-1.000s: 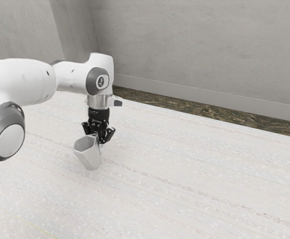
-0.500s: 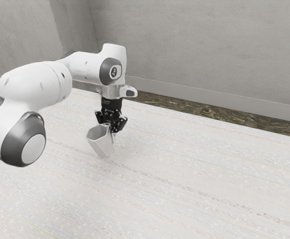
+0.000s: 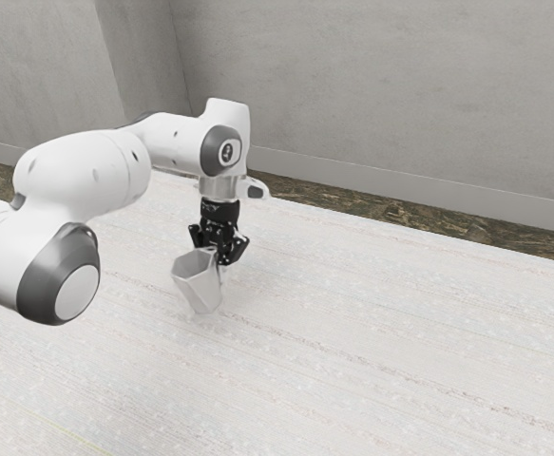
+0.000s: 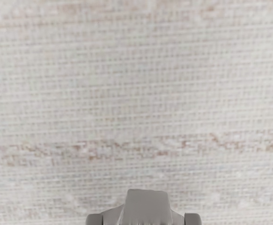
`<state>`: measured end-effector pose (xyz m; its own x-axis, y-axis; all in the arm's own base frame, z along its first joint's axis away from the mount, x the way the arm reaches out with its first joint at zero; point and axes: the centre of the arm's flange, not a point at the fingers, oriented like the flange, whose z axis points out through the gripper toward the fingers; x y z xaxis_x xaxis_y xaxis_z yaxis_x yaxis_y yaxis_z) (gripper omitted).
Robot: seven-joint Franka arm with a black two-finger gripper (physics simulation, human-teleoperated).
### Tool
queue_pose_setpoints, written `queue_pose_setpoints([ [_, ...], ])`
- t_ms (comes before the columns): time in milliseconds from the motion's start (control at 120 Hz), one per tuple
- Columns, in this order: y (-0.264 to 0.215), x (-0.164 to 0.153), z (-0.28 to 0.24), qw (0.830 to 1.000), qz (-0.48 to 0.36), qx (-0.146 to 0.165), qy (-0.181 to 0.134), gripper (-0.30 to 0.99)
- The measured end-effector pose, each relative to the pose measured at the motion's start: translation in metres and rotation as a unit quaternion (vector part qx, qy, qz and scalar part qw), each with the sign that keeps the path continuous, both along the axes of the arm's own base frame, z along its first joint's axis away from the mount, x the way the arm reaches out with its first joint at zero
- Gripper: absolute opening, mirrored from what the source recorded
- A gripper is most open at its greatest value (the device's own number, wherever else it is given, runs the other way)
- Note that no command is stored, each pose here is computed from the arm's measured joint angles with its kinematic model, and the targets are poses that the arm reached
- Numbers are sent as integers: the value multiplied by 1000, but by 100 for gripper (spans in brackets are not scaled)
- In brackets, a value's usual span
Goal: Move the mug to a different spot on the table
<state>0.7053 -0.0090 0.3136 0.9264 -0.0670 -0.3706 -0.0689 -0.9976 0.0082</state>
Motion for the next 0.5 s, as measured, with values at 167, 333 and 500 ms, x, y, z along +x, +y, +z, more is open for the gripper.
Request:
queue_pose_setpoints([
  [167, 2, 4, -1, 1000, -1, 2, -7, 6],
  [333, 5, 7, -13, 1000, -1, 6, -5, 6],
  [500, 5, 8, -19, 1000, -1, 8, -6, 6],
])
